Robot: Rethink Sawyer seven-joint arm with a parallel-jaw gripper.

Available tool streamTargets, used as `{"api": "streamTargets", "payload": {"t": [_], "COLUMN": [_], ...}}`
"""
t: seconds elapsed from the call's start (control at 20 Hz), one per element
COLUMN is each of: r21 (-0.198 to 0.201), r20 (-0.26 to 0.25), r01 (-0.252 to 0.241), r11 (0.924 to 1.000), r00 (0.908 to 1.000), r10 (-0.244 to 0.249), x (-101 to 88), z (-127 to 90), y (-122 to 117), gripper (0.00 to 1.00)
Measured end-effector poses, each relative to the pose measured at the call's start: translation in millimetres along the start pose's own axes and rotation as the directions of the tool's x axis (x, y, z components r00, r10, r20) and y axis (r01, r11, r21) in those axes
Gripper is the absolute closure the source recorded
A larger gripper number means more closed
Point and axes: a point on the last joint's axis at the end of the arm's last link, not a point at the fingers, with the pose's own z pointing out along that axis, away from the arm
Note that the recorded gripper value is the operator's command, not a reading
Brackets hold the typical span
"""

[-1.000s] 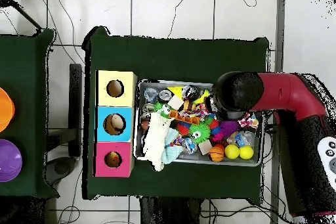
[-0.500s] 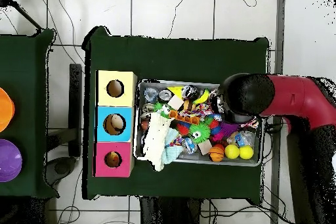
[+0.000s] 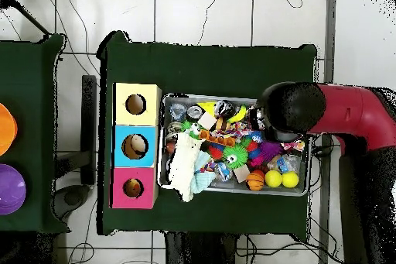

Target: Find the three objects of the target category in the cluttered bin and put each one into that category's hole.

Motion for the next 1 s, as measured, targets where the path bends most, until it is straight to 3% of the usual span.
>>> {"api": "streamTargets", "payload": {"t": [0.5, 0.55, 1.0], "r21": [-0.011, -0.022, -0.067], "r20": [0.057, 0.068, 0.073], "r01": [0.004, -0.003, -0.035], "r11": [0.9999, 0.9997, 0.9972], "r00": [0.9984, 0.9977, 0.9966], "r10": [-0.004, 0.004, 0.04], "x": [-38.6, -45.3, -54.3], "z": [9, 11, 20], "y": [12, 12, 7], "gripper": [1.0, 0.0, 0.0]}}
